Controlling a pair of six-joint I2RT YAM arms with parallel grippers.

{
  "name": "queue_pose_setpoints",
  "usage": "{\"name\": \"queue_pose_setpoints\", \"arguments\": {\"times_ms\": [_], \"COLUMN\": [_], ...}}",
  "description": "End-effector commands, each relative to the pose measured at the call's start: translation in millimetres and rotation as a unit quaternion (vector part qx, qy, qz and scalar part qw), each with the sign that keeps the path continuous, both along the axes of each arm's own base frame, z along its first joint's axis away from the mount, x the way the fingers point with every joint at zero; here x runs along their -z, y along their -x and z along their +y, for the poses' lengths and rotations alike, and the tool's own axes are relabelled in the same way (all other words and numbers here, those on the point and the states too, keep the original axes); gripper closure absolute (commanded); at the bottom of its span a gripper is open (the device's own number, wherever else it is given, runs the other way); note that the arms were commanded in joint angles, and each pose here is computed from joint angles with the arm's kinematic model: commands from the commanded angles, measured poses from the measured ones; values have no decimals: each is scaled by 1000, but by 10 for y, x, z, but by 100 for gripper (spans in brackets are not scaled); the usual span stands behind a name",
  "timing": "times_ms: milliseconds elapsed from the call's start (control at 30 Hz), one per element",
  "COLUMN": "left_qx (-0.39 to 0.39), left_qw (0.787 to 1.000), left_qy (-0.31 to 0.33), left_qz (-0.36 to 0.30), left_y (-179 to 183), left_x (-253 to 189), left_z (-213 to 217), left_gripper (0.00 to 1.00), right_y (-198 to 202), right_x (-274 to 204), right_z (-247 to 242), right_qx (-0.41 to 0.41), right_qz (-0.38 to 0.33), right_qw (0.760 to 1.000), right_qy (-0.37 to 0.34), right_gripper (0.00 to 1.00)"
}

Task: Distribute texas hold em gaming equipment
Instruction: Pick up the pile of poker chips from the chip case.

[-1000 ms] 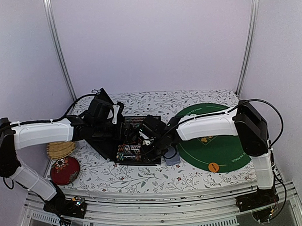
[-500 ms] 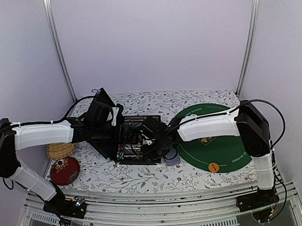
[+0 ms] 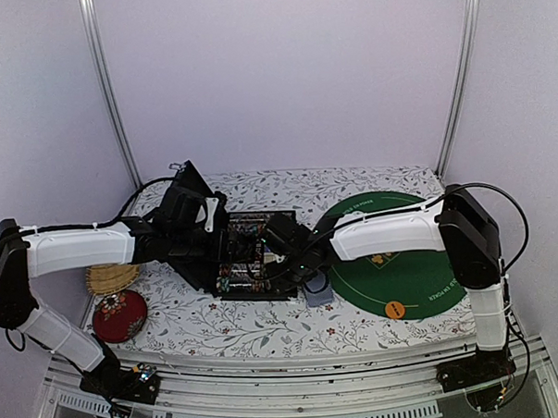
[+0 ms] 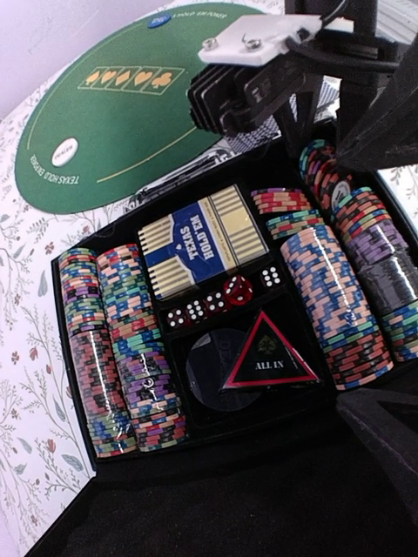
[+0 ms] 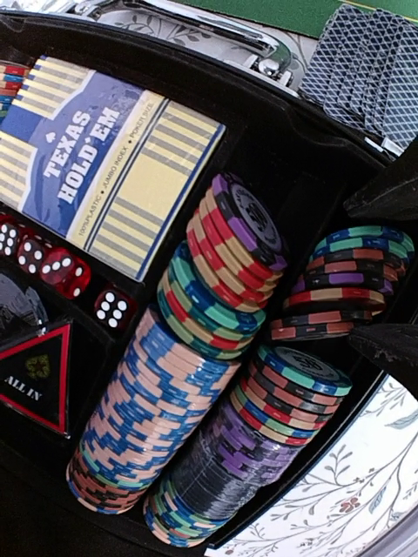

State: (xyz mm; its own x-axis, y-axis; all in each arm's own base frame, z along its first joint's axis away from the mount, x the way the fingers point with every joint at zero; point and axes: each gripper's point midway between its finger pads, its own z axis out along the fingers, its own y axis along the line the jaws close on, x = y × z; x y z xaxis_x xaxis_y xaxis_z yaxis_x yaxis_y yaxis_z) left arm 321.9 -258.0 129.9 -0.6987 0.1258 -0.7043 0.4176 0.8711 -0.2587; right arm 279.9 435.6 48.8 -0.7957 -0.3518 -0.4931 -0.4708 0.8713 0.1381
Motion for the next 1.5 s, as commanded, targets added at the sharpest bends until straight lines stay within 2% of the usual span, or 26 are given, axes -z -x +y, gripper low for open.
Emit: {"name": "queue_pose_setpoints", "arguments": {"times_ms": [0, 300, 400, 633, 767, 900, 1067, 1200, 1367, 1467], "left_qx": [0, -1, -2, 0, -2, -2, -2, -2, -2, -3], "left_qw": [1000, 1000, 1000, 1000, 1000, 1000, 1000, 1000, 1000, 1000], "left_qy": [6, 5, 5, 7, 7, 10, 9, 9, 9, 8], "left_qz": [-12, -7, -5, -3, -2, -2, -1, 0, 3, 4], "left_y": [-35, -25, -27, -30, -34, -35, -37, -46, -38, -29], "left_x": [-55, -2, 18, 26, 33, 33, 44, 46, 78, 97], "left_z": [43, 68, 78, 81, 90, 92, 94, 90, 92, 101], "left_gripper": [11, 11, 11, 11, 11, 11, 11, 11, 11, 11], "right_y": [-193, -146, -226, -342, -268, -240, -295, -326, -197, -179], "right_x": [60, 145, 204, 348, 407, 358, 214, 147, 146, 184], "right_z": [51, 262, 181, -10, 48, 58, -99, -129, 213, 331], "right_qx": [10, -26, -6, 19, 5, 2, 29, 38, -24, -45], "right_qz": [-12, 13, 2, -24, -4, 0, -25, -33, 2, 19], "right_qw": [1000, 999, 1000, 999, 1000, 1000, 999, 999, 998, 996], "right_qy": [-22, -44, -20, 31, 18, 9, 18, 10, -60, -79], "right_gripper": [56, 55, 52, 53, 67, 73, 70, 64, 57, 55]}}
